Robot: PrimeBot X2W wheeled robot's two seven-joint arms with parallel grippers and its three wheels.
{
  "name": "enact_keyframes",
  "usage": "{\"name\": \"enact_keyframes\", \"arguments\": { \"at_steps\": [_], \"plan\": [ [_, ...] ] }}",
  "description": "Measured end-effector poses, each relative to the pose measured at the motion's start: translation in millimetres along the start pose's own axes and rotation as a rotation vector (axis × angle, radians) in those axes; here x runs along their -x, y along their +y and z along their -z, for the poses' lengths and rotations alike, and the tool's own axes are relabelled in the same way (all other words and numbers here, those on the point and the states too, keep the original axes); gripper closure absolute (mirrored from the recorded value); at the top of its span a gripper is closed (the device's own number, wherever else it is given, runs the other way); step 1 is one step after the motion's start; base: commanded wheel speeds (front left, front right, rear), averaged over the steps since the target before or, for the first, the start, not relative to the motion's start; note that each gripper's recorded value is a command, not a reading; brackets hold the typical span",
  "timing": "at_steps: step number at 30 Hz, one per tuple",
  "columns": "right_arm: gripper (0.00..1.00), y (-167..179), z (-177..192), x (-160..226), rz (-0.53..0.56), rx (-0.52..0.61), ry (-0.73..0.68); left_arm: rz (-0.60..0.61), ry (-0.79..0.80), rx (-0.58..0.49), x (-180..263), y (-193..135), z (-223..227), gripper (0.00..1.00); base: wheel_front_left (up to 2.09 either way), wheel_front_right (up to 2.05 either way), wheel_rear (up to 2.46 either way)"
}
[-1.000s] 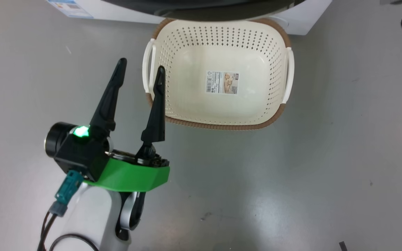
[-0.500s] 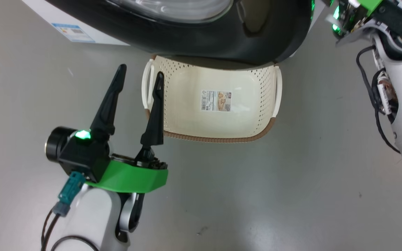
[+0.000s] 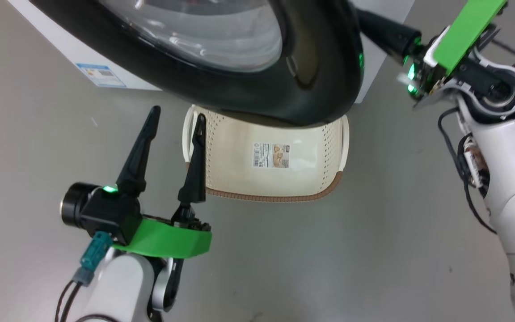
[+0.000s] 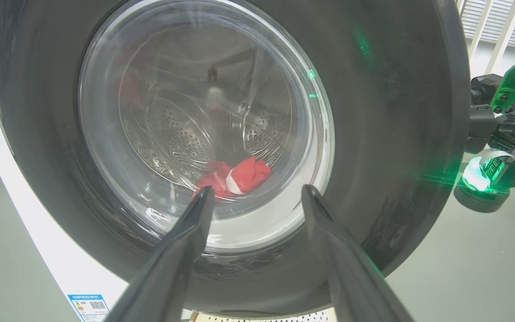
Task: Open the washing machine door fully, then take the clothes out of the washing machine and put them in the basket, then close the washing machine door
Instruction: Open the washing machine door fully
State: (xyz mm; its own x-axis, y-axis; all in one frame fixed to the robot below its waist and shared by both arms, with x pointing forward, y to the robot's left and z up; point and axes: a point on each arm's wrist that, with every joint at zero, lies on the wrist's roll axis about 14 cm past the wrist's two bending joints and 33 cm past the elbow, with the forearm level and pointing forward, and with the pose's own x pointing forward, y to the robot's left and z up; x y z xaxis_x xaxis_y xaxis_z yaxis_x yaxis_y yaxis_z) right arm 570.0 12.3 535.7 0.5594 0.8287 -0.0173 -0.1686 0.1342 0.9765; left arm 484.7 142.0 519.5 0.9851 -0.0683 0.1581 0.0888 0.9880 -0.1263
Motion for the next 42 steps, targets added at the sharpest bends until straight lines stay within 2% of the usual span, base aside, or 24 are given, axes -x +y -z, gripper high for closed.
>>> {"name": "enact_keyframes", "arguments": {
  "at_steps": [18, 27, 29, 30, 31, 33, 34, 36, 42],
  "plan": [
    [1.00, 20, 39, 19, -0.021, -0.035, 0.030, -0.010, -0.035, -0.001, 23, 0, -26, 0.00, 0.00, 0.00, 0.00],
    [1.00, 21, 42, 20, -0.008, -0.029, 0.015, -0.017, -0.026, 0.001, 30, 1, -25, 0.00, 0.00, 0.00, 0.00],
    [0.64, 16, 38, 20, 0.021, 0.010, -0.019, -0.018, -0.015, 0.003, 31, 1, -22, 0.00, 0.00, 0.00, 0.00],
    [0.38, 14, 36, 20, 0.037, 0.038, -0.037, -0.017, -0.014, 0.003, 31, 1, -21, 0.00, 0.00, 0.00, 0.00],
    [0.00, 13, 33, 21, 0.053, 0.074, -0.060, -0.016, -0.013, 0.004, 31, 1, -20, 0.00, 0.00, 0.00, 0.00],
    [0.00, 13, 24, 22, 0.075, 0.147, -0.112, -0.015, -0.009, 0.005, 30, 0, -19, 0.00, 0.00, 0.00, 0.00],
    [0.00, 12, 14, 25, 0.105, 0.252, -0.177, -0.014, -0.005, 0.008, 29, 0, -17, 0.00, 0.00, 0.00, 0.00],
    [0.00, 9, 2, 30, 0.145, 0.391, -0.246, -0.014, 0.001, 0.011, 28, 0, -14, 0.00, 0.00, 0.00, 0.00],
    [0.00, -16, -19, 55, 0.265, 0.672, -0.418, -0.009, 0.008, 0.029, 25, -3, -10, 0.00, 0.00, 0.00, 0.00]
  ]
}}
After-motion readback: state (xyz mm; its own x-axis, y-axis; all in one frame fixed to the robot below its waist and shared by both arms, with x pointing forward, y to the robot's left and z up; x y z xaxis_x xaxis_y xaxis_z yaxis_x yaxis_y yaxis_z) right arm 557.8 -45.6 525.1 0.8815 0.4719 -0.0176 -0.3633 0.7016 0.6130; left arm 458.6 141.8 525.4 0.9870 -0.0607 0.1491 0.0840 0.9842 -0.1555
